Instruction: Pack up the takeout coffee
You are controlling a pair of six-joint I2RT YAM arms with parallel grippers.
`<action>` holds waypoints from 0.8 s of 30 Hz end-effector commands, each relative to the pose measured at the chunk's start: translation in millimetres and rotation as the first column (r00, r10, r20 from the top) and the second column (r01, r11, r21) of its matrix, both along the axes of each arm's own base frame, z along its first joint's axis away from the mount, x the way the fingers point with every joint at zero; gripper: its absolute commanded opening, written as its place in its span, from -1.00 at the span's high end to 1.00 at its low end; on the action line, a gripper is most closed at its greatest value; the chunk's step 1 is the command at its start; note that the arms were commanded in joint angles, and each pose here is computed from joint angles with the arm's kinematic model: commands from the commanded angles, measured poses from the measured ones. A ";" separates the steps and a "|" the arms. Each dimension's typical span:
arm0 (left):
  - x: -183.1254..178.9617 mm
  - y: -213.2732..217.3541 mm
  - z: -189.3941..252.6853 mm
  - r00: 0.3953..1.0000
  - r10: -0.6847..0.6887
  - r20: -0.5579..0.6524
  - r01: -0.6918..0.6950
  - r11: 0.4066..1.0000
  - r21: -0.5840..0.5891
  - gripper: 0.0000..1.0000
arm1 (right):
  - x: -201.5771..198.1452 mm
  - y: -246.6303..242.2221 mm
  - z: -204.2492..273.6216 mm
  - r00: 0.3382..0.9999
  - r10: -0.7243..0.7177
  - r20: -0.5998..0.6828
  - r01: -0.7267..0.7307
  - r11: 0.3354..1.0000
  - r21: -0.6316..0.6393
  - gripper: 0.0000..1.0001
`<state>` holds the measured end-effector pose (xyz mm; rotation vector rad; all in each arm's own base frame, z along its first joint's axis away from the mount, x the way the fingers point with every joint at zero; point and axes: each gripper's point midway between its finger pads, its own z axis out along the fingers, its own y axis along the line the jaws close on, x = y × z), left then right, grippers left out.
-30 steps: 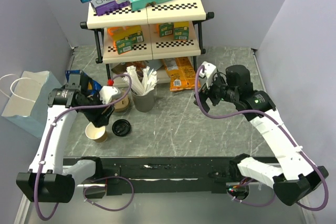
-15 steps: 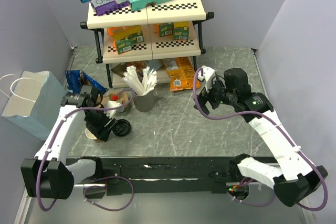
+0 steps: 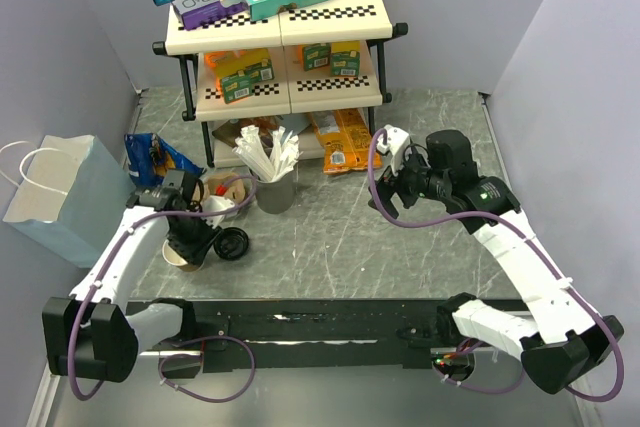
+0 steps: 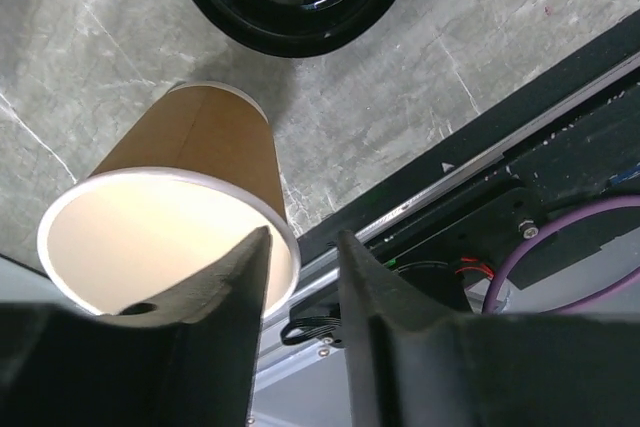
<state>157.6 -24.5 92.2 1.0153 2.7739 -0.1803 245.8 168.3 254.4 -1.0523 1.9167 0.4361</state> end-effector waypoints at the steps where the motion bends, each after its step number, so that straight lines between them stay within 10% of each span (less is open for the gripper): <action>1: 4.5 -1.2 0.9 1.000 0.007 0.028 -0.007 1.000 0.009 0.34 | 1.3 2.4 -0.1 1.000 -0.001 0.013 0.000 1.000 0.014 -1.00; 8: -7.6 3.1 18.5 1.000 0.001 0.007 -0.001 0.999 0.037 0.95 | 0.8 2.0 -3.0 1.000 -0.001 0.007 0.001 1.000 0.008 -1.00; 18: 8.7 -19.2 97.9 0.970 -0.139 0.198 0.134 0.990 0.040 0.99 | 14.3 -5.7 13.1 0.995 -0.088 0.045 0.087 0.996 0.029 -1.00; 24: 21.8 -143.1 198.5 0.886 -0.305 0.348 0.424 0.836 -0.347 0.98 | 30.1 -34.4 44.5 0.960 -0.277 -0.051 0.282 0.942 0.181 -1.00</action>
